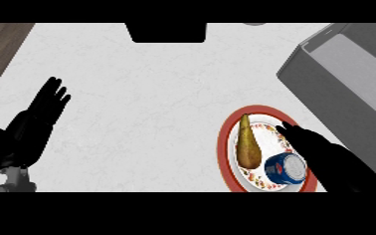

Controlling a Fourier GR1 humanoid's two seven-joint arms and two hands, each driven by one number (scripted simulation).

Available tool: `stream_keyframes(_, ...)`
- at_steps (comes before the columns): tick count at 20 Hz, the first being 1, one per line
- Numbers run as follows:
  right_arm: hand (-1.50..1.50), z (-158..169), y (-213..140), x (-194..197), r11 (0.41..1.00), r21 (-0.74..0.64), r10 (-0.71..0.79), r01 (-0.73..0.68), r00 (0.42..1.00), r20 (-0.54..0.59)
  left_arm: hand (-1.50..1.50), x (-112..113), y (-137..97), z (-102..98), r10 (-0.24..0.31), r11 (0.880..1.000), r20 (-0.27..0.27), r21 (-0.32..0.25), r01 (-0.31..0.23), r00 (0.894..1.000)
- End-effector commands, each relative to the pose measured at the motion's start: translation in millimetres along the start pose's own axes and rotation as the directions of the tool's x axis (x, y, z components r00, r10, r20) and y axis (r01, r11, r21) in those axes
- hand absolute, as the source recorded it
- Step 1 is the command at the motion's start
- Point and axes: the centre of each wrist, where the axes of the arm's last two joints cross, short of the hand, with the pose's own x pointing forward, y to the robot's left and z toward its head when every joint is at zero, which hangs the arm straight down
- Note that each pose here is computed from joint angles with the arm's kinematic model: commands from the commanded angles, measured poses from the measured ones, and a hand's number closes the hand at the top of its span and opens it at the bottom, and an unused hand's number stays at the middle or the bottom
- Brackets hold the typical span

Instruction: Pick the can from the plate and place it in the cardboard box

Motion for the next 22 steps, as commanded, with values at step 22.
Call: stream_keyframes(22, -1.5, -36.8, 38.8, -6.9, 0.995, 0.081, 0.067, -0.061, 0.995, -0.073, 0.0, -4.6, -11.7, -10.3, -0.009, 1.0, -0.002, 0.0, 0.009, 1.0)
